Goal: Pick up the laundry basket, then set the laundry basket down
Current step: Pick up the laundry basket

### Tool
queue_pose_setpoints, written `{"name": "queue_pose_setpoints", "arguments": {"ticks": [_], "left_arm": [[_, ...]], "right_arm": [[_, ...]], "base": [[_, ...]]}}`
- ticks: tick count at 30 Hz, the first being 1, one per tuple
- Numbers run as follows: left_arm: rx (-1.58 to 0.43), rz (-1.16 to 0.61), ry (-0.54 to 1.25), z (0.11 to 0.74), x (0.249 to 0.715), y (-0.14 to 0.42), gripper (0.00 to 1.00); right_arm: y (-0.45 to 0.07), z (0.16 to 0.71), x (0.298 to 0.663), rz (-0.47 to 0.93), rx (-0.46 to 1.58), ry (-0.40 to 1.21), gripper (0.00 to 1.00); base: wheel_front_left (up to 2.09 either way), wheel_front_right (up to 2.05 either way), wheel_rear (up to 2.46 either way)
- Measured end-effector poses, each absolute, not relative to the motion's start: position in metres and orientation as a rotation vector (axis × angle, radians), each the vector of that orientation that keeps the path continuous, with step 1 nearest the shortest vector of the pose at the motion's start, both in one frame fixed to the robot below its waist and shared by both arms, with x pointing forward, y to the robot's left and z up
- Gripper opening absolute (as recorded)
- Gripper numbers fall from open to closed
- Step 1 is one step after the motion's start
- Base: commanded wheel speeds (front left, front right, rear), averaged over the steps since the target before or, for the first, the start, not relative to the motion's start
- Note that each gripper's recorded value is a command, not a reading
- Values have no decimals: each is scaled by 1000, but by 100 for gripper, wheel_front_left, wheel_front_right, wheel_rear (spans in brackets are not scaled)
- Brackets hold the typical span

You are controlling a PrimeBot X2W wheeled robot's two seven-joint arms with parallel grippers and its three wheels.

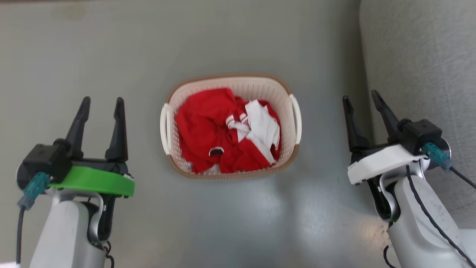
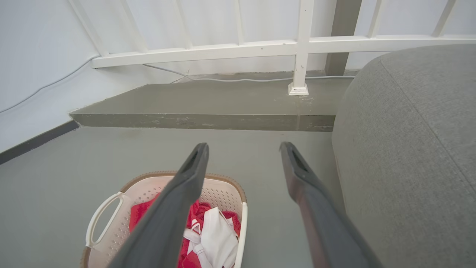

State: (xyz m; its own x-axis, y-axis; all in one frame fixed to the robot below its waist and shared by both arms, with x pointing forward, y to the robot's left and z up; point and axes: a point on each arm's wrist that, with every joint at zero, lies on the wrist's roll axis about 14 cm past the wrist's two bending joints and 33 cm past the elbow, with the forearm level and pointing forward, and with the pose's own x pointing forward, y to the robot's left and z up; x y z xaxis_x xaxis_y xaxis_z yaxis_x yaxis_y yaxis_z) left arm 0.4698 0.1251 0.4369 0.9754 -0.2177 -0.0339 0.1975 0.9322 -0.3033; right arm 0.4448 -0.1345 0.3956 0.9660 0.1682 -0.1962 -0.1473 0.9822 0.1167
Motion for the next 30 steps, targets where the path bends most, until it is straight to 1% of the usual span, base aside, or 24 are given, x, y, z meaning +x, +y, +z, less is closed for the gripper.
{"name": "queue_pose_setpoints", "arguments": {"ticks": [3,8,22,30], "left_arm": [[-328,-213,124,415,474,121,100],[-323,-271,251,371,471,104,100],[-345,-298,457,289,493,92,100],[-375,-309,604,239,504,85,100]], "right_arm": [[-134,371,445,159,100,272,100],[-133,336,449,163,97,361,100],[-118,257,477,215,69,538,100],[-106,203,480,266,35,670,100]], "base": [[0,0,0],[0,0,0],[0,0,0],[0,0,0]]}}
